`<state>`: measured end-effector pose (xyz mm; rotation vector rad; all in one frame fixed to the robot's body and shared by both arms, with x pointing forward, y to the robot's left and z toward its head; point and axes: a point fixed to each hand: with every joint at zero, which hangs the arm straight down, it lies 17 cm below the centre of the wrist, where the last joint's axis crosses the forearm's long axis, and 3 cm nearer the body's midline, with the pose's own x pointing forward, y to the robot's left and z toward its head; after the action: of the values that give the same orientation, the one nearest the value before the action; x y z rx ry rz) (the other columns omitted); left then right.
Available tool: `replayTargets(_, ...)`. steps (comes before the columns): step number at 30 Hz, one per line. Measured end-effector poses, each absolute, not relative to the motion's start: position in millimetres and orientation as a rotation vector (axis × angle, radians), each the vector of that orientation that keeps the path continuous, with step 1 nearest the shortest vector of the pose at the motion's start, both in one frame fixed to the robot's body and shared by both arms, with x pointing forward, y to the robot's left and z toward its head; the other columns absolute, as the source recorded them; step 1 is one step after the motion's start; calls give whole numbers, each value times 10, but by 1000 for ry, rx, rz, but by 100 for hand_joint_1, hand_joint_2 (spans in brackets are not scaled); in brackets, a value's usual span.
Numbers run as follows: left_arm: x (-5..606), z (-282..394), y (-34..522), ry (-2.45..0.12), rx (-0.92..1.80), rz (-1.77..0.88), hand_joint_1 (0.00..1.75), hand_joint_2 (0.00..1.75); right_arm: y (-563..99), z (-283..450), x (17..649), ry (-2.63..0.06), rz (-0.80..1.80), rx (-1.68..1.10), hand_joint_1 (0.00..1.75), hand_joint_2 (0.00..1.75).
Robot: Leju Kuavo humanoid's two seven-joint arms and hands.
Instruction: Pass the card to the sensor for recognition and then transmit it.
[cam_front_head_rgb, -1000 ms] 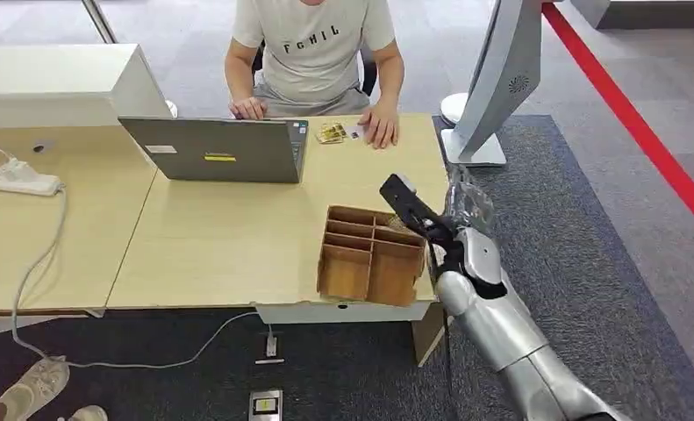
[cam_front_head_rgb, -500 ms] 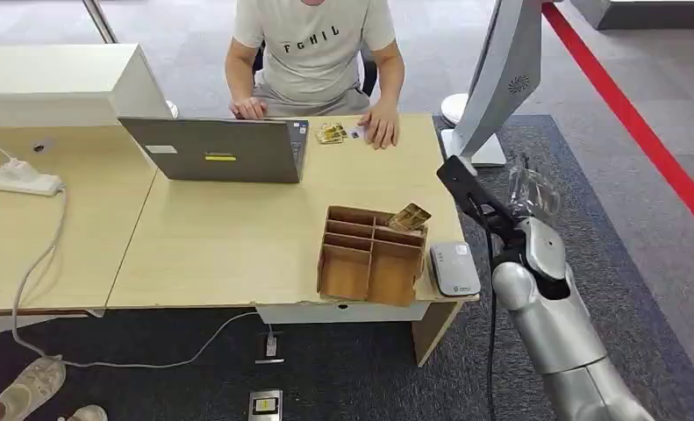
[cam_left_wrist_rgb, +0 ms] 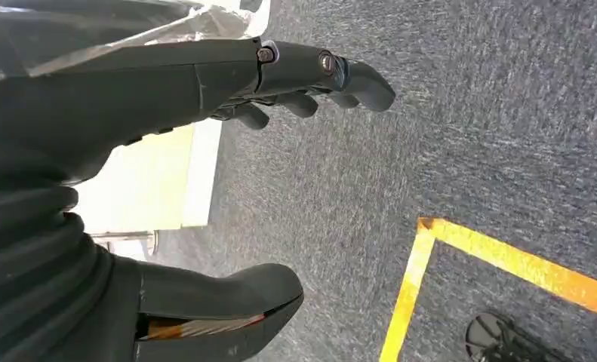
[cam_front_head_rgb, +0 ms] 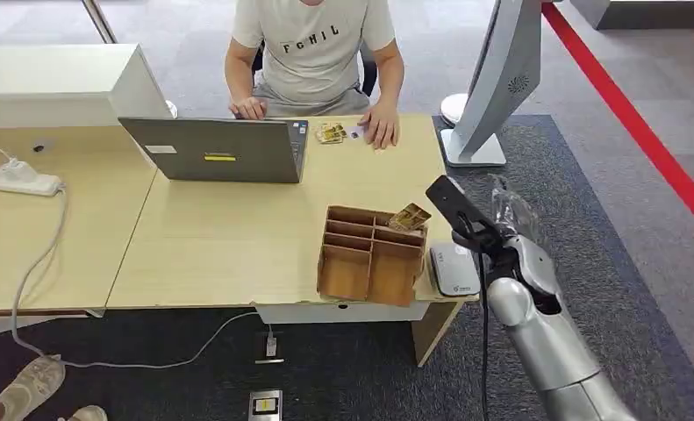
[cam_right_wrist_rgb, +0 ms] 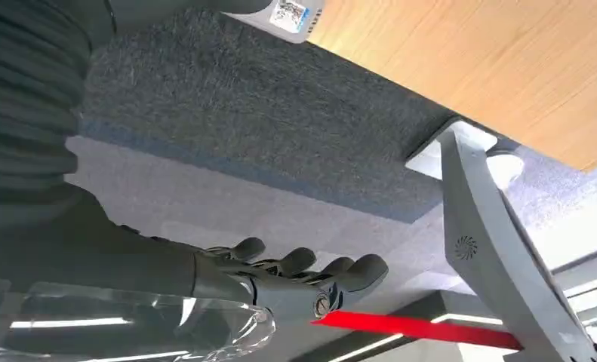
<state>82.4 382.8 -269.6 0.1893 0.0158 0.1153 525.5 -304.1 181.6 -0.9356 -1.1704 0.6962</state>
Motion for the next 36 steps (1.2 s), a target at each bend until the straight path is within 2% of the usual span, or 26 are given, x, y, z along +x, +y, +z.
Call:
replayTargets(9, 843, -2688, 3870, 5, 191, 85, 0, 175, -2848, 1782, 5259, -1204, 743, -939, 0, 175)
replayTargets(23, 858, -2688, 3880, 6, 203, 162, 2, 175, -1903, 1607, 5319, -1301, 876, -840, 2, 175)
replayTargets(25, 859, -2689, 3869, 6, 202, 169, 2, 175, -1820, 1586, 5328, -1308, 880, -829, 16, 175)
replayTargets(26, 857, -2691, 3861, 6, 201, 173, 2, 175, -1768, 1584, 5341, -1314, 882, -826, 17, 175)
replayTargets(27, 860, -2691, 3857, 6, 201, 174, 2, 175, -1727, 1573, 5349, -1316, 885, -824, 31, 175)
replayTargets(28, 865, -2691, 3852, 5, 200, 175, 2, 175, -1709, 1569, 5355, -1317, 883, -823, 58, 175)
replayTargets(29, 861, -2692, 3849, 6, 199, 179, 2, 175, -1688, 1576, 5367, -1320, 879, -823, 58, 175)
replayTargets(30, 861, -2692, 3849, 6, 199, 181, 2, 175, -1674, 1577, 5378, -1321, 880, -825, 120, 175)
replayTargets(31, 862, -2692, 3850, 6, 200, 182, 3, 175, -1672, 1586, 5399, -1319, 880, -836, 147, 175)
replayTargets(36, 858, -2692, 3853, 7, 202, 181, 3, 175, -1731, 1583, 5469, -1290, 877, -888, 145, 175)
